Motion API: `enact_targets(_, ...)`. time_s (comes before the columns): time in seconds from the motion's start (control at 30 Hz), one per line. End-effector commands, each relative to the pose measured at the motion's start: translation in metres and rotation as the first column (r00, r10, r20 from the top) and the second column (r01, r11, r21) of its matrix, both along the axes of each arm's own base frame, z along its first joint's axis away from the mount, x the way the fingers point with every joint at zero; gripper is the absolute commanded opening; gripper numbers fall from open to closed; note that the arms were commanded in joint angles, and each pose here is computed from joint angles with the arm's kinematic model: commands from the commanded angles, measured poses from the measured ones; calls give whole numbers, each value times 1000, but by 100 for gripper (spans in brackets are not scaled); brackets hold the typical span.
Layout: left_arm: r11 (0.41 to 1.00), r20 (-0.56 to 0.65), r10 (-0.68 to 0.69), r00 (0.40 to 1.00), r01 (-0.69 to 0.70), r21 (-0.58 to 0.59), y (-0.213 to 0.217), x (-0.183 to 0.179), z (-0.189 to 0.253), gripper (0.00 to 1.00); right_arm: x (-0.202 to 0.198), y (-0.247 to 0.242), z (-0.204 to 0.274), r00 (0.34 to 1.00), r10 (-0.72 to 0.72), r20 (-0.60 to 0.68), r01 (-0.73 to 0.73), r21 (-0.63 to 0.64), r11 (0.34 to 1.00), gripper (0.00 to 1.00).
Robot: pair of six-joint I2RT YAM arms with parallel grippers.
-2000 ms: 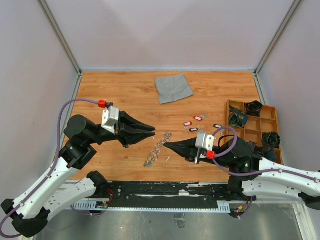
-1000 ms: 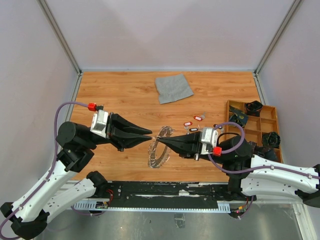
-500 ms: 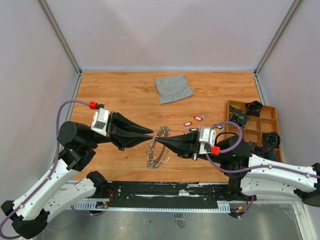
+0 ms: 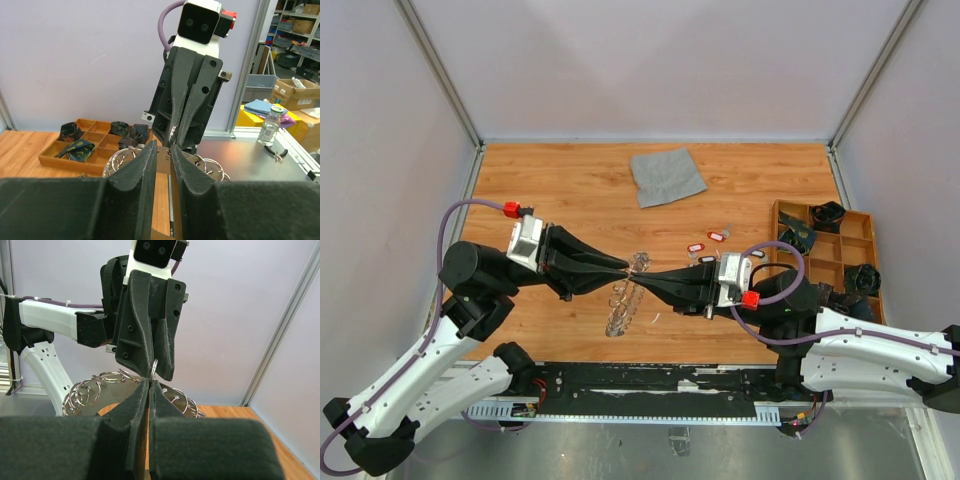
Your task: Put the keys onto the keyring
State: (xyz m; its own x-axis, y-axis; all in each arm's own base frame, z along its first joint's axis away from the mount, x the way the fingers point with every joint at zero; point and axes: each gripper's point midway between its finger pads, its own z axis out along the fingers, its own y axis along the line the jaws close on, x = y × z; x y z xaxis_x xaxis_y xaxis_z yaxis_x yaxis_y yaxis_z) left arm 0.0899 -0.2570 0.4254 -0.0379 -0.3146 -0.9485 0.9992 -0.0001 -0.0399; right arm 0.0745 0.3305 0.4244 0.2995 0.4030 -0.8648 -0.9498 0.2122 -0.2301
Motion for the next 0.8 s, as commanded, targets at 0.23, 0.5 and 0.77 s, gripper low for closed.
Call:
enact_targets(0.23, 998, 21, -52, 998, 53, -16, 0, -13, 4, 12, 2, -8, 33, 1000, -8, 8, 7, 92, 996, 1)
enact_targets(0.5, 999, 20, -52, 998, 52, -12, -1, -12, 3, 19, 5, -5, 31, 1000, -17, -3, 17, 83, 996, 1)
enact_targets(0.77, 999, 21, -36, 999, 36, 6, -1, -10, 0, 0, 4, -7, 32, 1000, -17, -6, 17, 82, 996, 1)
